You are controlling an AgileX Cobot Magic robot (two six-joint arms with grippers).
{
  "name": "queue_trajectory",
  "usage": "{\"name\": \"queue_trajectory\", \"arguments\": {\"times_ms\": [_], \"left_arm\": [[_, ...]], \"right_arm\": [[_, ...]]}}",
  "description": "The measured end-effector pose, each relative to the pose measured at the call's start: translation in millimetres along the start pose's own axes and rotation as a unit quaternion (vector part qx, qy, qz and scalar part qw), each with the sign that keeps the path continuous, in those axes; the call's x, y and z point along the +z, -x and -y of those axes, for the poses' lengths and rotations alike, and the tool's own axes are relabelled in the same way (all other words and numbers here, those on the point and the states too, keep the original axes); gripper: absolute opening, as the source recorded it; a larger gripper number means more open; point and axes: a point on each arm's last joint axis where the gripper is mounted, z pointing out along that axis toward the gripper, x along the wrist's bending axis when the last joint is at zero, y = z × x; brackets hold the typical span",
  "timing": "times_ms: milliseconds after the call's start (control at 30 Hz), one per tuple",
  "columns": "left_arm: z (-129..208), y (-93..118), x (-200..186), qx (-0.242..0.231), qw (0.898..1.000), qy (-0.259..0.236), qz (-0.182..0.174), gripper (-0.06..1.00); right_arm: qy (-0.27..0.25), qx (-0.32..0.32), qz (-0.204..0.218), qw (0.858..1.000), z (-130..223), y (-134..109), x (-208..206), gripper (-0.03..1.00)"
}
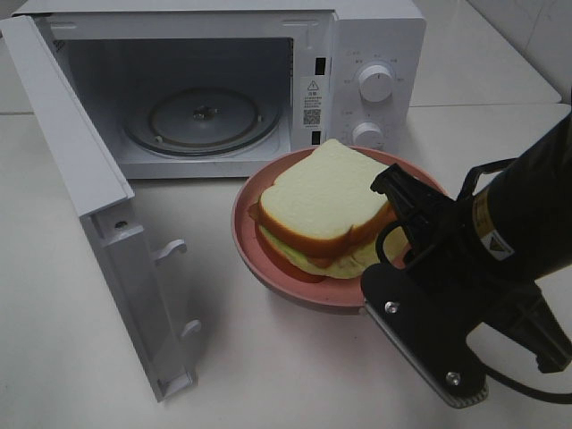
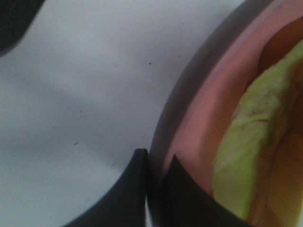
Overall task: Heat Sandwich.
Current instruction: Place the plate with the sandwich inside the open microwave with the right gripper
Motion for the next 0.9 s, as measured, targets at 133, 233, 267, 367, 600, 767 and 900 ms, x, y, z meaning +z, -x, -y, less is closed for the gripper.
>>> {"name": "queue_trajectory", "arguments": {"times_ms": [133,233,267,367,600,767,900], "left_arm": [[0.0,0.0,0.0,0.000,1.000,0.000,0.000,0.96],[0.0,0.0,0.0,0.000,1.000,0.000,0.000,0.96],[0.0,0.0,0.0,0.000,1.000,0.000,0.000,0.96],[0.0,0.0,0.0,0.000,1.000,0.000,0.000,0.96],[0.0,0.0,0.0,0.000,1.000,0.000,0.000,0.96],[0.0,0.0,0.0,0.000,1.000,0.000,0.000,0.96],[0.0,0.0,0.0,0.000,1.000,0.000,0.000,0.96]], "right_arm": [[0.014,-0.033,-0.004,0.999,4.9,0.1,1.9,0.06],[0.029,-0.038,-0.010,0.999,6.4,-0.6,2.8,0.06],[0.042,-0.033,-0.012,0.998,9.0,-0.6,3.8,0.06],[0.051,-0.033,-0.007,0.998,11.0,0.5,4.5,0.06],[0.061,-0.014,0.009,0.998,22.1,9.2,2.1,0.06],[0.079,-0.005,0.024,0.997,23.9,22.7,-3.2,0.06],[0.083,-0.003,0.019,0.996,23.2,32.4,1.0,0.06]]}}
